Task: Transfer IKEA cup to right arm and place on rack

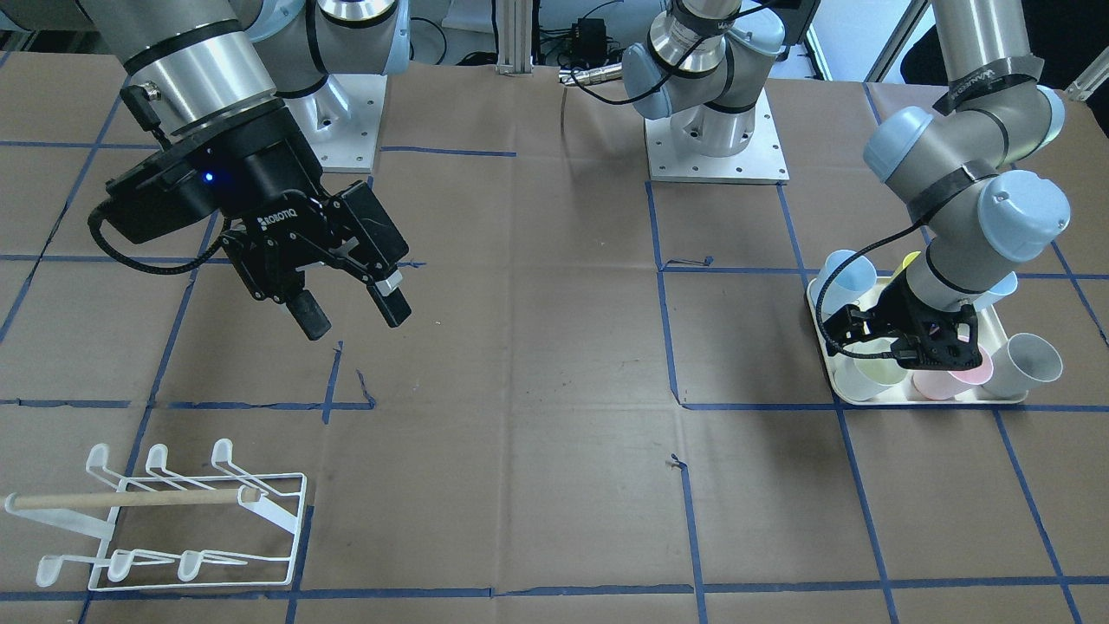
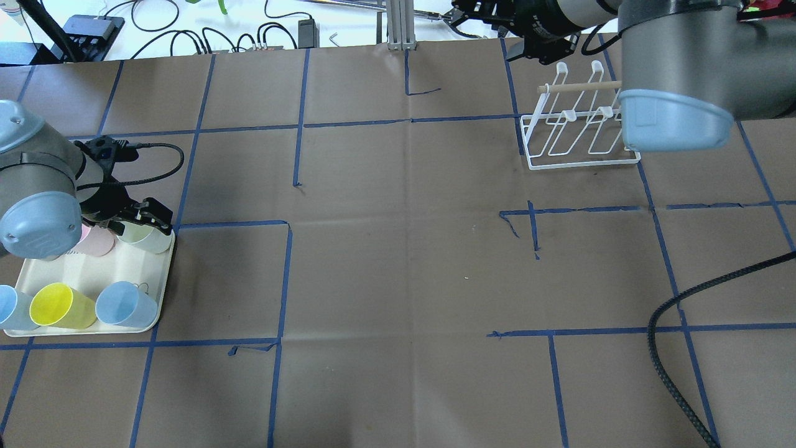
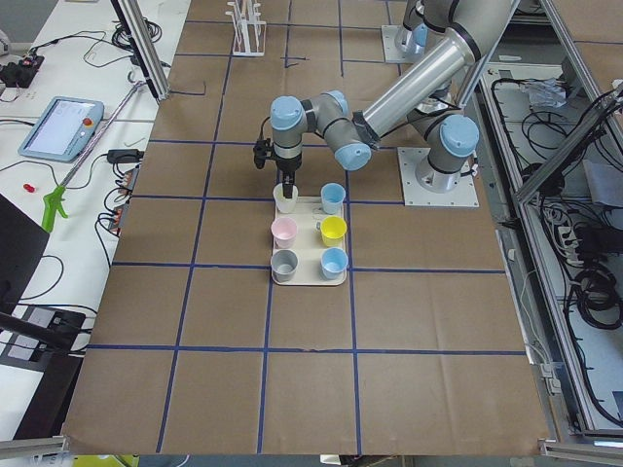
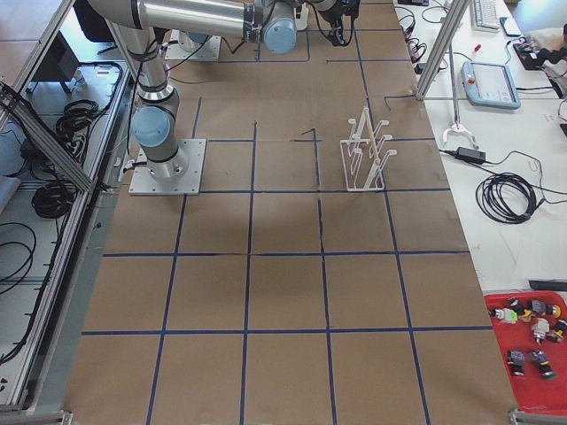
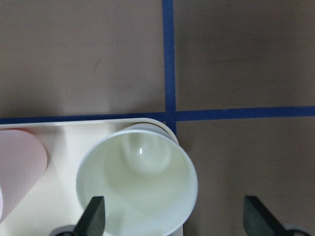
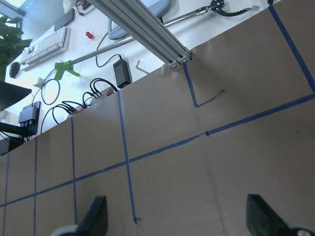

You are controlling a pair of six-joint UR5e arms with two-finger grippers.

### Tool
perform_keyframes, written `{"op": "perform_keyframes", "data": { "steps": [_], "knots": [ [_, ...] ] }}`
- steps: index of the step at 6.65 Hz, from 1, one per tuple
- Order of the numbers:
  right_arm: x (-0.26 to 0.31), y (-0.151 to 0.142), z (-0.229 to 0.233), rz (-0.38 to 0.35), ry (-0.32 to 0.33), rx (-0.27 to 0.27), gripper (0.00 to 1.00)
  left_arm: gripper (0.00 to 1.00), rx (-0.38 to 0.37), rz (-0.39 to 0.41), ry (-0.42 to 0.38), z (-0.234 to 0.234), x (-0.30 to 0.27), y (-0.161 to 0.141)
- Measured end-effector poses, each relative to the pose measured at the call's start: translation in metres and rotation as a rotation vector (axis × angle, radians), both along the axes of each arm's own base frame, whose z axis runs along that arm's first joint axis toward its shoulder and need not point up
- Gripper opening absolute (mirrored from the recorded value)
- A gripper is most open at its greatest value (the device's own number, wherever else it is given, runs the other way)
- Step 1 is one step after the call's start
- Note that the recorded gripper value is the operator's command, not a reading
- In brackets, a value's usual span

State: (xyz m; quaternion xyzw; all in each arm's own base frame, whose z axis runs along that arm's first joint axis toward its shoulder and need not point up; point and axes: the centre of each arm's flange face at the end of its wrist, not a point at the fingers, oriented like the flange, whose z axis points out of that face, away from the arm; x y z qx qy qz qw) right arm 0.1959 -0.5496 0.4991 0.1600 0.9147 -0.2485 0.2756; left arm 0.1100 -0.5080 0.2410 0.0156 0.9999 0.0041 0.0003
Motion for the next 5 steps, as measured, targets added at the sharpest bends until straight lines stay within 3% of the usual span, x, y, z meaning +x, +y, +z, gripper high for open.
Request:
{"op": "perform_keyframes", "data": {
  "steps": [1,2,3,4,5],
  "knots": [
    [0.003,-0.004,0.003,-0.027,-0.05,-0.038,1.0,0.85,0.004,0.0,0.001,-0.002,0.0,0.0],
    [0.005,-0.007,0.006,-0.052,-0.092,-0.078,1.0,0.49,0.006,0.001,0.001,-0.003,0.0,-0.001],
    [0.007,-0.01,0.006,-0.072,-0.136,-0.107,1.0,0.18,0.01,0.0,0.0,-0.005,0.001,-0.002],
    [0.009,-0.007,0.0,-0.102,-0.202,-0.129,1.0,0.03,0.015,-0.001,0.001,-0.008,0.003,-0.003],
    [0.01,0.003,-0.014,-0.16,-0.29,-0.145,1.0,0.0,0.014,-0.002,-0.001,-0.008,0.004,-0.006]
  ]
}}
